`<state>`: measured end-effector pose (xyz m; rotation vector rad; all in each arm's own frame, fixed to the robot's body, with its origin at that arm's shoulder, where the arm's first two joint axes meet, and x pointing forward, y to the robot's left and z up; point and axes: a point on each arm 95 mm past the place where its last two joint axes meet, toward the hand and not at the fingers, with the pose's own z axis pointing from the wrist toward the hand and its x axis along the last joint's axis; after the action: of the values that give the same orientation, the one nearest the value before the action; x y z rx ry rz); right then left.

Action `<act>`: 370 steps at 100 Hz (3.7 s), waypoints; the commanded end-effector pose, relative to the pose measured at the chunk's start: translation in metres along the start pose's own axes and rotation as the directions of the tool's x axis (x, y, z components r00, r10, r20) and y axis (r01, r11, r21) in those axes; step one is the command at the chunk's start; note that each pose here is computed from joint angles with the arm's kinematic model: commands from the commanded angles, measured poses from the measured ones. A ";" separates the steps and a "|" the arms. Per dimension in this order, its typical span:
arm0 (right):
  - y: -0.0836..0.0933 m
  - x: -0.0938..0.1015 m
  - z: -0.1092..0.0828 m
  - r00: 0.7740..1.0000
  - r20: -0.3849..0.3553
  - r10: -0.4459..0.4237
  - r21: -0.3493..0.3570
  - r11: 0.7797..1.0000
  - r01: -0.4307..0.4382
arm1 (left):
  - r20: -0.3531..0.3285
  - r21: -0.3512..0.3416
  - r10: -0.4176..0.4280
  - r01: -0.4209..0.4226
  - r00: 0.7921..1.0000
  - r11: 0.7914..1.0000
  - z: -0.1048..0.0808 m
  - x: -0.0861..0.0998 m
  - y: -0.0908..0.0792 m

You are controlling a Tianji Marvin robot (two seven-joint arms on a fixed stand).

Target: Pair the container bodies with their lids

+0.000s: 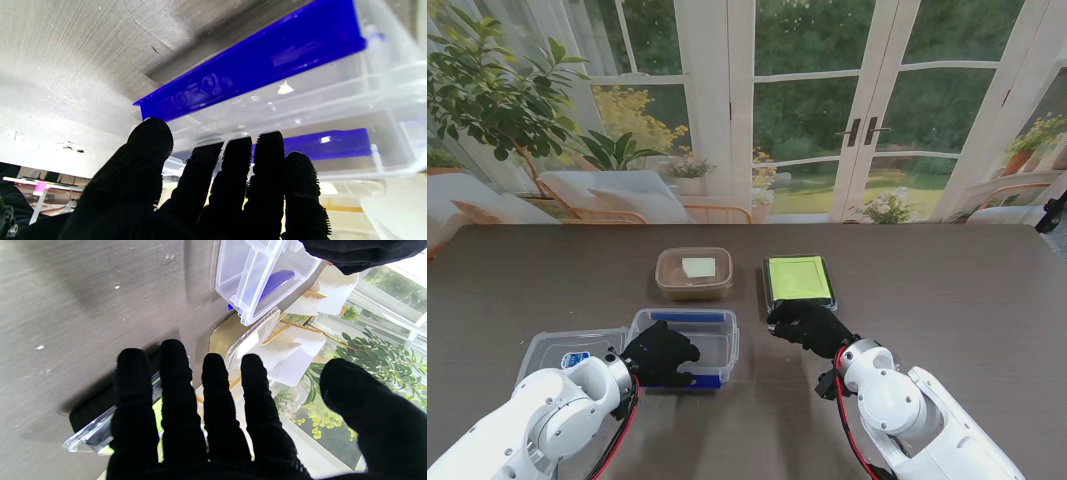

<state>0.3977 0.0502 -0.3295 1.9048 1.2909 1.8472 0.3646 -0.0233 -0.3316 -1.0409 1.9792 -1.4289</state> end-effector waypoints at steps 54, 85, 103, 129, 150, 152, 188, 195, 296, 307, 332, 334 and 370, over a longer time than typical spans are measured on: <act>-0.008 0.003 -0.003 1.000 -0.009 -0.002 0.040 0.999 0.002 | 0.258 0.256 -0.152 0.084 0.954 0.963 -0.086 -0.031 -0.006; -0.009 0.003 -0.004 1.000 -0.007 0.001 0.046 0.999 -0.001 | 0.397 0.232 -0.237 0.153 0.887 0.961 -0.106 -0.070 0.023; -0.010 0.003 -0.005 1.000 -0.006 0.003 0.056 0.998 -0.003 | 0.447 0.216 -0.292 0.215 0.846 0.953 -0.103 -0.089 0.034; -0.010 0.002 -0.005 1.000 -0.003 0.008 0.061 0.998 -0.008 | 0.500 0.147 -0.281 0.239 0.819 0.960 -0.095 -0.114 0.042; -0.010 0.002 -0.006 1.000 -0.001 0.012 0.063 0.998 -0.012 | 0.525 0.100 -0.289 0.279 0.800 0.955 -0.090 -0.129 0.052; -0.010 0.002 -0.006 1.000 -0.001 0.012 0.063 0.998 -0.012 | 0.526 0.096 -0.290 0.283 0.799 0.954 -0.089 -0.130 0.053; -0.010 0.001 -0.007 1.000 0.006 0.016 0.069 0.998 -0.016 | 0.516 0.034 -0.297 0.328 0.803 0.944 -0.078 -0.131 0.066; -0.010 0.001 -0.007 1.000 0.006 0.016 0.070 0.997 -0.016 | 0.510 0.016 -0.291 0.329 0.809 0.944 -0.077 -0.129 0.068; -0.012 0.001 -0.008 1.000 0.002 0.022 0.085 0.996 -0.022 | 0.458 -0.260 -0.117 0.259 0.881 0.930 -0.118 -0.068 0.094; -0.013 0.002 -0.008 1.000 0.001 0.021 0.087 0.996 -0.021 | 0.462 -0.275 -0.106 0.256 0.880 0.927 -0.124 -0.066 0.094; -0.013 0.002 -0.008 1.000 0.002 0.022 0.088 0.996 -0.022 | 0.428 -0.321 -0.086 0.241 0.899 0.916 -0.133 -0.054 0.094; -0.013 0.002 -0.008 1.000 0.002 0.021 0.089 0.996 -0.022 | 0.424 -0.323 -0.085 0.238 0.902 0.916 -0.133 -0.053 0.094; -0.014 0.003 -0.008 1.000 -0.005 0.017 0.088 0.996 -0.016 | 0.347 -0.363 -0.062 0.195 0.936 0.911 -0.138 -0.032 0.087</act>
<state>0.3873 0.0531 -0.3344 1.9572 1.3601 1.8289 0.2762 0.0982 -0.3438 -1.4325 1.9187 -0.9109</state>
